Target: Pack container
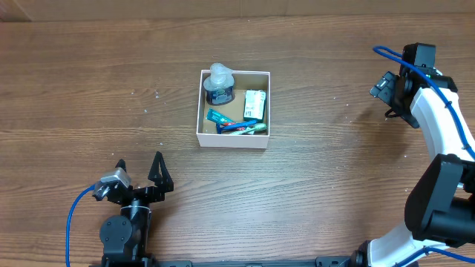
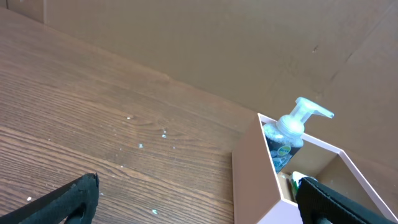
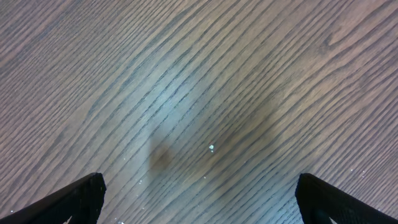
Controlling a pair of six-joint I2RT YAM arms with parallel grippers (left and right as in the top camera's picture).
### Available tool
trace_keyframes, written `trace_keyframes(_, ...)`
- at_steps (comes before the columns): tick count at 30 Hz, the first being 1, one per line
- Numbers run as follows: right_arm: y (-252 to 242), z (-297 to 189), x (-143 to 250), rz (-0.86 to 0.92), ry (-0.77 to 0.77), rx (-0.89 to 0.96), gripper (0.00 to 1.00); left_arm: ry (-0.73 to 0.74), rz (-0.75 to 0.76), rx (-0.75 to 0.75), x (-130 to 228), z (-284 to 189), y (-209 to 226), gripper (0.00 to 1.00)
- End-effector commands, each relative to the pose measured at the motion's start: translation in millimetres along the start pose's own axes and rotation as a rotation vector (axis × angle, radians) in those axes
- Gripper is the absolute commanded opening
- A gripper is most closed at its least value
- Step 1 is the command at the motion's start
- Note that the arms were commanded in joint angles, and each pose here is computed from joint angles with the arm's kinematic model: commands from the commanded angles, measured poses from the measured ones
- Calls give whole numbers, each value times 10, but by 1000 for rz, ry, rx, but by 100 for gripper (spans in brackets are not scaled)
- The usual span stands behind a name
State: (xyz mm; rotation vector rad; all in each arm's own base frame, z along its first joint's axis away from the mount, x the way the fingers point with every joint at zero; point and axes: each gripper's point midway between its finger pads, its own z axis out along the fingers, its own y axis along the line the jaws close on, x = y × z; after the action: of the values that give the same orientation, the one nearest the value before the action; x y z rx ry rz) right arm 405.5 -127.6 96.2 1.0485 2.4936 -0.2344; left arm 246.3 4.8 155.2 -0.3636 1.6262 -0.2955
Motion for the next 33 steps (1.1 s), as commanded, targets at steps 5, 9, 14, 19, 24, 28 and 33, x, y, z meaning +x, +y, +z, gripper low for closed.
trace_keyframes(5,17,-25,-59,3,-16,-5,100,-4,13,21,4,-4,-37,100)
trace_keyframes(9,17,-25,-59,3,-15,-5,100,-4,13,21,5,-3,-36,100)
trace_keyframes(14,16,-25,-58,3,-15,-4,100,-4,13,21,5,-3,-36,100)
trace_keyframes(19,17,-25,-59,3,-15,-5,100,-4,12,21,5,-3,-36,100)
trace_keyframes(24,17,-25,-59,3,-16,-5,100,-4,13,21,5,-3,-36,100)
trace_keyframes(28,20,-74,-81,6,-26,-11,100,-4,12,21,5,-3,-36,100)
trace_keyframes(33,132,-1239,-386,32,-263,-186,100,-4,13,21,5,-3,-36,100)
